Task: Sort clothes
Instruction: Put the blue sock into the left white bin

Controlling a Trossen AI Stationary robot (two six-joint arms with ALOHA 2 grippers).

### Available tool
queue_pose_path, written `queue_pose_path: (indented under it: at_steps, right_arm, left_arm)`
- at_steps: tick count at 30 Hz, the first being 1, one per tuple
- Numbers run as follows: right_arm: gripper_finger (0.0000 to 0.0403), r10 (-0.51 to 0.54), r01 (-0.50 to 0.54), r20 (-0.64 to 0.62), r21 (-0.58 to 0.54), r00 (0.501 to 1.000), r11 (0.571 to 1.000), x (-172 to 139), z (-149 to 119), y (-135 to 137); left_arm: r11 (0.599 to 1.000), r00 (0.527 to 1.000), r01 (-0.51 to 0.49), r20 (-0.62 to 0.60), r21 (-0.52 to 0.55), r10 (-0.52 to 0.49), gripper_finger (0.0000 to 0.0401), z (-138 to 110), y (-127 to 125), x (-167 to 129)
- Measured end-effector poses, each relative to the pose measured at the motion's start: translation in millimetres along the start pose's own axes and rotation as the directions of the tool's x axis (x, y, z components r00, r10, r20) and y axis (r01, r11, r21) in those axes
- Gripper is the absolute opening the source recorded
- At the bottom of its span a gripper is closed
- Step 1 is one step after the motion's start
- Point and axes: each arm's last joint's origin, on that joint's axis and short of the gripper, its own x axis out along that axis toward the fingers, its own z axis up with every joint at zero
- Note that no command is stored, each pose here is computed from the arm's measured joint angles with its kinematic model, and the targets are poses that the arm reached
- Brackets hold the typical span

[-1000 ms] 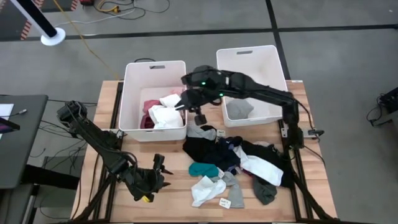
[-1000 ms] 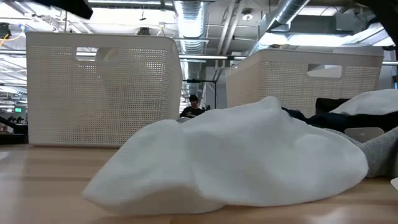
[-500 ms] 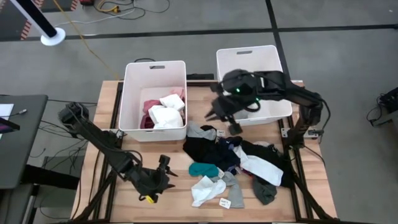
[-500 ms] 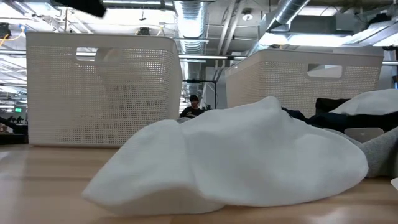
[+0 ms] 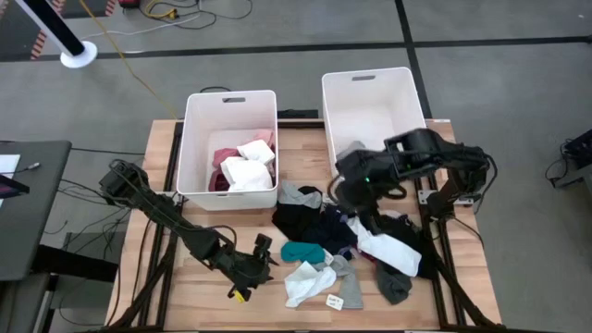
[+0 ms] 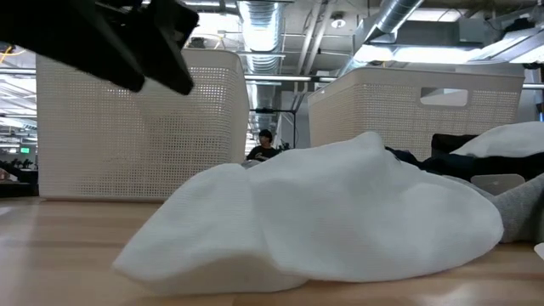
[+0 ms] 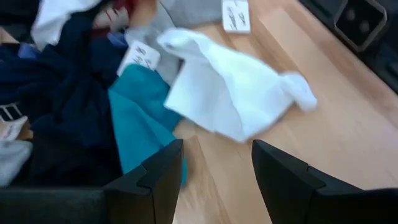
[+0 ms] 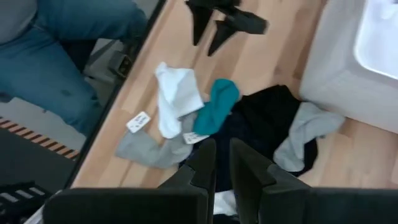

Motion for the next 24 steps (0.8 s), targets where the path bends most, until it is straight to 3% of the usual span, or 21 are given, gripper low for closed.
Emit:
queue_pose_path:
  at_steps: [17, 24]
  right_arm:
    - [0.0063, 0.088, -0.087, 0.025, -0.043, 0.996, 0.995, -12.6, -3.5, 53.7]
    - [0.0063, 0.038, -0.033, 0.084, -0.056, 0.996, 0.998, -38.2, -15.6, 71.7]
  left_arm:
    - [0.999, 0.998, 0.034, 0.06, -0.023, -0.032, 0.0185, 5.3, 22.5, 7.6]
    - [0.999, 0.997, 0.046, 0.067, -0.023, -0.045, 0.0185, 5.6, 27.1, 9.0]
